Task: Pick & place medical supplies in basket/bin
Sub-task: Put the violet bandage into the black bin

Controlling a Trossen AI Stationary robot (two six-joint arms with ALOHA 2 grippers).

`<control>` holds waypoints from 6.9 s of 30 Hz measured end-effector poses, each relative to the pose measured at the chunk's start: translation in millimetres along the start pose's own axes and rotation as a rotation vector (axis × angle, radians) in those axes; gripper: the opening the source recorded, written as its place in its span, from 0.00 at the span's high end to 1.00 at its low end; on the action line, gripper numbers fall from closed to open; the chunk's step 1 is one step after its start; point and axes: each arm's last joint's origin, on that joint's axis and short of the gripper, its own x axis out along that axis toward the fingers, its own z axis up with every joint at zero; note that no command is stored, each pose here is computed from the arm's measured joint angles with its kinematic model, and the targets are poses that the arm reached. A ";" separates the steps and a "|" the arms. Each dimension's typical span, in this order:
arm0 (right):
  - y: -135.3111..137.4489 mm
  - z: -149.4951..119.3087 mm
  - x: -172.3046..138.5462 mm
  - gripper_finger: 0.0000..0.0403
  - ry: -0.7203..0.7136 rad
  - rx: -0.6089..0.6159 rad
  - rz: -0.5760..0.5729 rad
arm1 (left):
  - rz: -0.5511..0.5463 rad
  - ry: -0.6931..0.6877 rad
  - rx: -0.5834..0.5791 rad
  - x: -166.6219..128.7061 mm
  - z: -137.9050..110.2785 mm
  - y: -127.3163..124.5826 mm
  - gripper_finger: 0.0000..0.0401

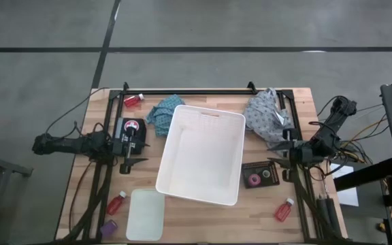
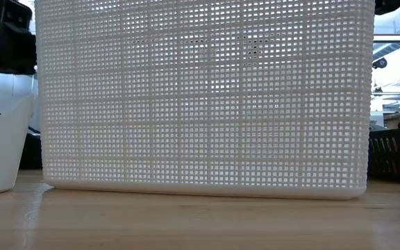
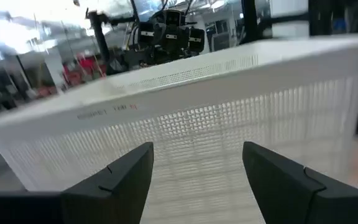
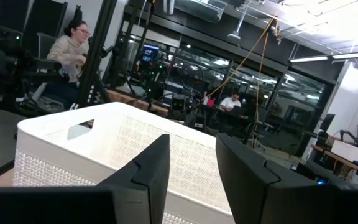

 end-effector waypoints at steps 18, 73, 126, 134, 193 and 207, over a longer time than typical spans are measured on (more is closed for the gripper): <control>0.2 -0.1 0.0 0.71 0.000 -0.001 0.001 | 0.112 0.043 -0.384 0.2 45.6 12.1 0.37; 0.2 -0.1 0.0 0.71 0.000 0.000 0.001 | 0.536 1.475 -1.275 81.7 192.9 -179.5 0.40; 0.1 -0.1 -0.1 0.70 0.000 0.000 0.001 | 0.187 1.956 -1.134 88.2 54.0 -232.5 0.54; 0.1 -0.1 -0.1 0.71 0.000 0.000 0.001 | 0.138 1.967 -1.007 84.4 51.5 -227.2 0.54; 0.1 -0.1 -0.1 0.70 0.000 0.000 0.001 | 0.111 1.851 -1.028 82.9 70.1 -215.0 0.08; 0.1 -0.1 -0.1 0.68 0.000 0.000 0.001 | 0.112 1.864 -1.021 82.1 69.8 -214.5 0.03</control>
